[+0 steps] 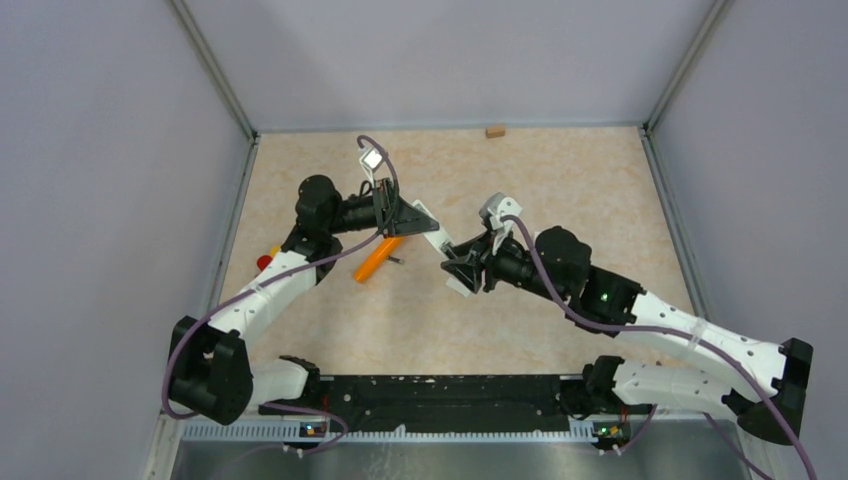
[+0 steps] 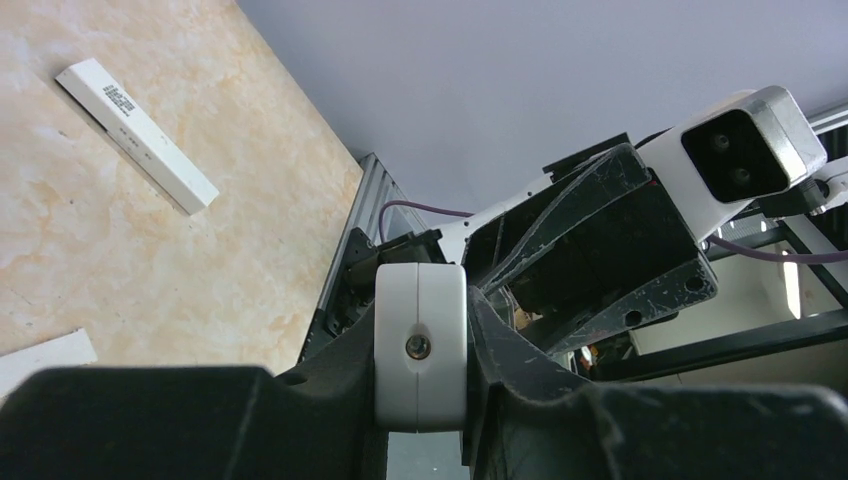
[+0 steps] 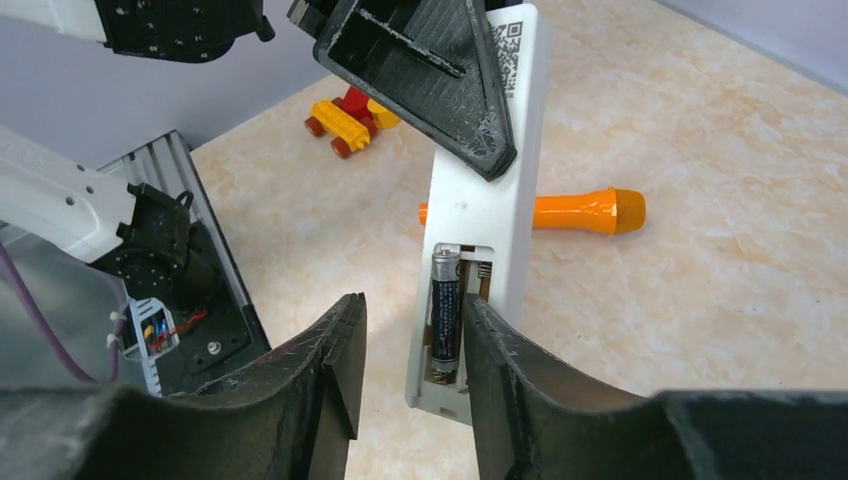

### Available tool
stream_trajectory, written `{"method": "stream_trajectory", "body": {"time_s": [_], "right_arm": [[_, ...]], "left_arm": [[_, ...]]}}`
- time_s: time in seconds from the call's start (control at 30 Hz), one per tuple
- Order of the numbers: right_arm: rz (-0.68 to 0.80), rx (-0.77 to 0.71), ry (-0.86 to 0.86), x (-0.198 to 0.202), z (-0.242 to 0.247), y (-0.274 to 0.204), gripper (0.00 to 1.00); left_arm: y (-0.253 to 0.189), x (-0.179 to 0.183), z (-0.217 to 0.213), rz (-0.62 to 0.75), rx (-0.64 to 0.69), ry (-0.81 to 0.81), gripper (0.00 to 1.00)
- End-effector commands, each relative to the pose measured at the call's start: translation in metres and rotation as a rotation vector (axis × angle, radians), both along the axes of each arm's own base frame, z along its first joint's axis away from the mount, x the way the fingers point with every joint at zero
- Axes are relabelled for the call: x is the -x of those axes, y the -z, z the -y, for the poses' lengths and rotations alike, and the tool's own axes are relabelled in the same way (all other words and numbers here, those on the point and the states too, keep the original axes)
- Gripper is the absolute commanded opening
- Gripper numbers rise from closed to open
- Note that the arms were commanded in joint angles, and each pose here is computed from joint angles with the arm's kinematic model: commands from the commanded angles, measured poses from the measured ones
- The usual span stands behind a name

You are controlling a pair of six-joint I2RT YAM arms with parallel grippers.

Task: Load the batteries into the remote control

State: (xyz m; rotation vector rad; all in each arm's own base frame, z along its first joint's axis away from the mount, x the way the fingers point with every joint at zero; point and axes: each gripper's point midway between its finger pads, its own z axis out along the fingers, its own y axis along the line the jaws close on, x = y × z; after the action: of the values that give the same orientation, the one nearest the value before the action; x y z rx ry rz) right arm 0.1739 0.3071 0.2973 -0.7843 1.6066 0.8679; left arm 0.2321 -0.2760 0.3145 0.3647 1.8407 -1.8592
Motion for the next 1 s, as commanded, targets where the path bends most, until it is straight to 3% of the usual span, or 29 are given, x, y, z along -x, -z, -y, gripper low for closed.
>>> {"method": "stream_trajectory", "body": {"time_s": [0.0, 0.2, 0.37, 0.5, 0.6, 0.7, 0.97], "right_arm": [[-0.004, -0.102, 0.072, -0.004, 0.009, -0.045, 0.45], [-0.089, -0.177, 0.163, -0.009, 0.020, -0.069, 0.65], [-0.304, -0.278, 0.356, -0.023, 0.036, -0.072, 0.75], [-0.472, -0.343, 0.406, -0.033, 0.034, -0.057, 0.76], [-0.555, -0.473, 0.406, -0.037, 0.029, -0.052, 0.76], [-0.607, -0.617, 0.383, -0.037, 0.027, -0.056, 0.79], [-0.684, -0.804, 0.265, -0.033, 0.010, -0.068, 0.82]], "left_arm": [[-0.028, 0.002, -0.001, 0.122, 0.034, 0.002, 0.00], [-0.025, -0.005, -0.001, 0.141, 0.019, -0.041, 0.00], [-0.026, -0.018, -0.006, 0.160, 0.018, -0.116, 0.00], [-0.031, -0.023, -0.010, 0.185, 0.028, -0.166, 0.00], [-0.036, -0.025, -0.014, 0.198, 0.041, -0.200, 0.00], [-0.043, -0.026, -0.016, 0.192, 0.066, -0.220, 0.00], [-0.051, -0.025, -0.015, 0.175, 0.107, -0.216, 0.00]]}}
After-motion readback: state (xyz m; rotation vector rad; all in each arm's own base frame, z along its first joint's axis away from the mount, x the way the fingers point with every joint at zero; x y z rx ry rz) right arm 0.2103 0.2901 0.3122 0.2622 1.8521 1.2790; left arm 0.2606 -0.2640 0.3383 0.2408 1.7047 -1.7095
